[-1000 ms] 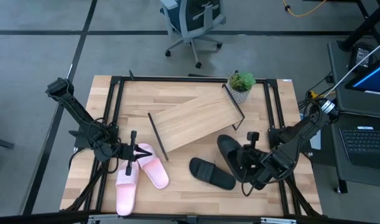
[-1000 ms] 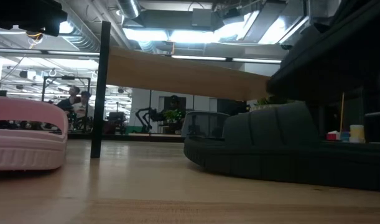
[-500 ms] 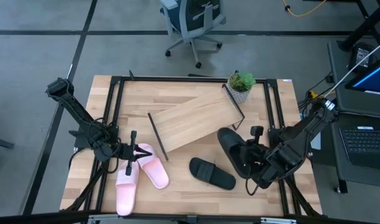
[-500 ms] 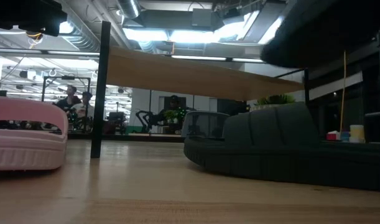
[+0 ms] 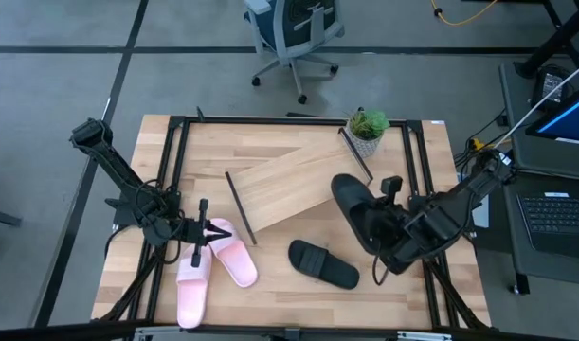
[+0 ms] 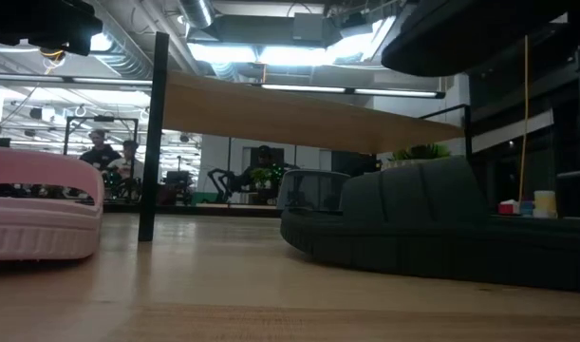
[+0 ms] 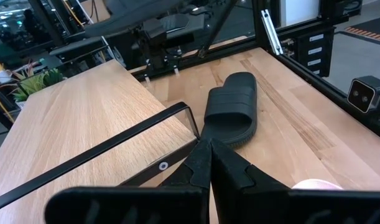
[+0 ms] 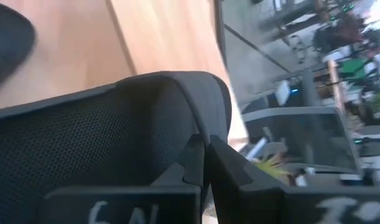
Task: Pick and place slides into the shelf
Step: Put the right black slide on the shelf
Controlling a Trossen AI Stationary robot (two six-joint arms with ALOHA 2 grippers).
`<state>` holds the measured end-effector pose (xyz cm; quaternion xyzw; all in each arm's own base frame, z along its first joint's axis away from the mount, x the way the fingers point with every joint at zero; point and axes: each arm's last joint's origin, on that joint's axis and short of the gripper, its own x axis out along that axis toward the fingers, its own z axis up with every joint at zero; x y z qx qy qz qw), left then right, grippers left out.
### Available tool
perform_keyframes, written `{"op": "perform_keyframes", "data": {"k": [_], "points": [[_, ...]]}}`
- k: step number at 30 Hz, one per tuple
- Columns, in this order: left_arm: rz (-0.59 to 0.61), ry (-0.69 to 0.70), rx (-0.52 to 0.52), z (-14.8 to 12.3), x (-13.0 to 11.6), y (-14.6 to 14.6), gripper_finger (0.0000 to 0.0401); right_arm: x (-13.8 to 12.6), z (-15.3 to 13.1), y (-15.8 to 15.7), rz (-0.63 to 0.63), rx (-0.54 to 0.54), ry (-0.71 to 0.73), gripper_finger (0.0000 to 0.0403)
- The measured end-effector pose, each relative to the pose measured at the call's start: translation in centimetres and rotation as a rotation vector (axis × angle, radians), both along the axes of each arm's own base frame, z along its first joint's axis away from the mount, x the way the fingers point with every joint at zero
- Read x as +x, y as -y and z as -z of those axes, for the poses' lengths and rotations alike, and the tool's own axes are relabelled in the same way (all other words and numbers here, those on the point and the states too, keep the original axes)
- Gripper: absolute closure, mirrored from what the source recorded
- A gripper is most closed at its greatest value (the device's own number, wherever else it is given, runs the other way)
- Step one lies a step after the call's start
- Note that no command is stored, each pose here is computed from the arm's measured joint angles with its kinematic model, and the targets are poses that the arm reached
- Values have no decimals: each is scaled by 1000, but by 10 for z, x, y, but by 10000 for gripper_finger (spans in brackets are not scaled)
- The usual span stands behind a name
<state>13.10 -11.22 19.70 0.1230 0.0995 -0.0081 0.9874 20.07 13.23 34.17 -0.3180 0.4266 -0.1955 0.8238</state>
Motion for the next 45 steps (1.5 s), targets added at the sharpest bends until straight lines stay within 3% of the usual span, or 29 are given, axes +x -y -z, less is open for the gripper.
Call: {"op": "perform_keyframes", "data": {"k": [16,29,37,45], "points": [[2,-6,14,1,0,0,401,24,-2,47,102,-87,-109,391],[2,-6,13,1,0,0,401,19,-33,80,78,-3,33,391],[1,-12,18,1,0,0,401,29,-7,98,95,-45,-75,391],[1,-13,18,2,0,0,401,38,13,120,84,-69,-69,391]]}}
